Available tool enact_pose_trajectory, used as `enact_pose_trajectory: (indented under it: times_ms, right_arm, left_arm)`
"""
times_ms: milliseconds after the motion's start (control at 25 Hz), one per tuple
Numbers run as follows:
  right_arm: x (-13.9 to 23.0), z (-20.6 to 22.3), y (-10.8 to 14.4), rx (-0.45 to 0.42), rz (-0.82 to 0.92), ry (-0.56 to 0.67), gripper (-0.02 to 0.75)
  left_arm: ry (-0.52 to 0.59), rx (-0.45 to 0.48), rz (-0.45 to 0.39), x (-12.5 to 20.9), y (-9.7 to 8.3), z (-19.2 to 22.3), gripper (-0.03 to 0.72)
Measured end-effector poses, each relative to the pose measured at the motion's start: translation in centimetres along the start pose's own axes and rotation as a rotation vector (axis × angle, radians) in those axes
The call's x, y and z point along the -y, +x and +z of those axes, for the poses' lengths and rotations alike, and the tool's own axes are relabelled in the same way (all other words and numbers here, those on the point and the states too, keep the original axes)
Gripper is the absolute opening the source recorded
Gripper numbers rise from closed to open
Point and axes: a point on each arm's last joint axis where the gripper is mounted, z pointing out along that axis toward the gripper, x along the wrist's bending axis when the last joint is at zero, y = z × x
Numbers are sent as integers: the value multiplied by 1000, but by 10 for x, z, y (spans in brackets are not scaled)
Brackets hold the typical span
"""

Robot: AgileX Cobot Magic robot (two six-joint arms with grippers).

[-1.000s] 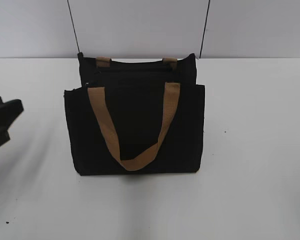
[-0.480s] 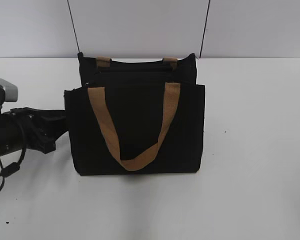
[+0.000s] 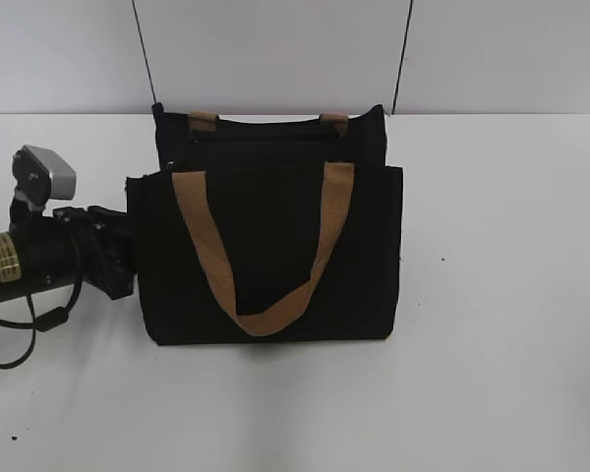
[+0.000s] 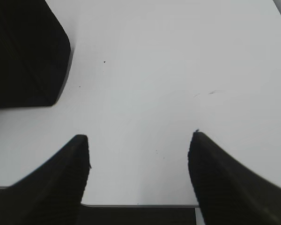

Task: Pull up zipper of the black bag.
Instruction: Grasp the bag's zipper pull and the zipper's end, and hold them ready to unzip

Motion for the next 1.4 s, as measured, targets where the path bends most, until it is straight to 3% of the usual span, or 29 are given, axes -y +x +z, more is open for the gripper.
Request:
enact_pose_trajectory:
  times_ms: [360,560,720,920,1400]
  right_arm:
    - [0,0,0,0,0,0,507]
    - [0,0,0,0,0,0,507]
    - [0,0,0,0,0,0,507]
    - [0,0,0,0,0,0,507]
    - [0,0,0,0,0,0,507]
  left_arm:
    - [-5,18,15,4,9,16,254]
    - [32,23,57,-1,10,29,177]
    - [51,10,59,-1,9,33,49]
    - [70,-11,63,-4,10,30,37]
    - [120,-193,254,-80,-1,-19,35]
